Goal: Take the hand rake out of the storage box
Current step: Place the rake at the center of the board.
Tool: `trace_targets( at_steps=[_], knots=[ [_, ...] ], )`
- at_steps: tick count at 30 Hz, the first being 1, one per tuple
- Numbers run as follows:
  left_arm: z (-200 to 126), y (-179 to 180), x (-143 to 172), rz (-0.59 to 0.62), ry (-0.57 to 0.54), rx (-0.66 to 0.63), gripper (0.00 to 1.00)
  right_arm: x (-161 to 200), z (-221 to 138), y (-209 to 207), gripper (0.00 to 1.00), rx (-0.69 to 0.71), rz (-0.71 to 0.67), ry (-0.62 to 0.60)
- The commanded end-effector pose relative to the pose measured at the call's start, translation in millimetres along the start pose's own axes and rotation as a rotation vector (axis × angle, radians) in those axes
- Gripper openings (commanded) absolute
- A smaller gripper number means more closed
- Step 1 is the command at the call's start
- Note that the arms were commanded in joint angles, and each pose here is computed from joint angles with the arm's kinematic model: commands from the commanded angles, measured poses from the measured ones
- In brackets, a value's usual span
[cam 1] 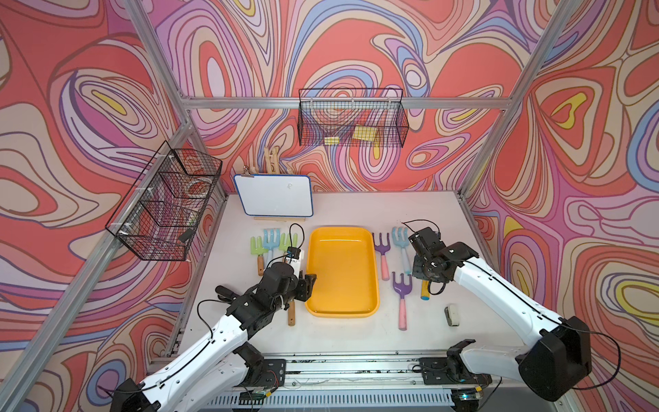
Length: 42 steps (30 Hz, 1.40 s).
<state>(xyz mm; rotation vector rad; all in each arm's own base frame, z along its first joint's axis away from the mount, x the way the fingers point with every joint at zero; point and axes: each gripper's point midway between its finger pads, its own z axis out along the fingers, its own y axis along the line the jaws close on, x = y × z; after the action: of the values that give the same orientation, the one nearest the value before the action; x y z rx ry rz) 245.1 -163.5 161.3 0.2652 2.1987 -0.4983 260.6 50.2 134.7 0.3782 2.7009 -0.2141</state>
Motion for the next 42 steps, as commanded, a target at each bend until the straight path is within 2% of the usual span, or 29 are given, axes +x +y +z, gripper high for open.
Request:
trace_targets(
  at_steps=[1, 11, 21, 34, 42],
  knots=[
    [2.0, -8.1, 1.2, -0.015, -0.002, 0.053, 0.55, 14.1, 10.6, -11.9, 0.24, 0.025, 0.056, 0.040],
    [0.2, -12.5, 1.1, -0.019, -0.002, 0.079, 0.55, 33.9, 29.4, -14.5, 0.24, 0.042, 0.076, 0.113],
    [5.3, -13.2, 3.9, -0.017, 0.017, 0.081, 0.55, 63.8, 41.3, -9.5, 0.24, -0.001, 0.078, 0.211],
    [9.8, -8.6, 9.0, -0.005, 0.039, 0.056, 0.55, 80.1, 66.5, -5.7, 0.24, 0.000, 0.063, 0.248],
    [12.0, -6.3, 9.6, -0.005, 0.044, 0.041, 0.55, 77.4, 72.7, -1.8, 0.30, -0.010, 0.063, 0.230]
  ],
)
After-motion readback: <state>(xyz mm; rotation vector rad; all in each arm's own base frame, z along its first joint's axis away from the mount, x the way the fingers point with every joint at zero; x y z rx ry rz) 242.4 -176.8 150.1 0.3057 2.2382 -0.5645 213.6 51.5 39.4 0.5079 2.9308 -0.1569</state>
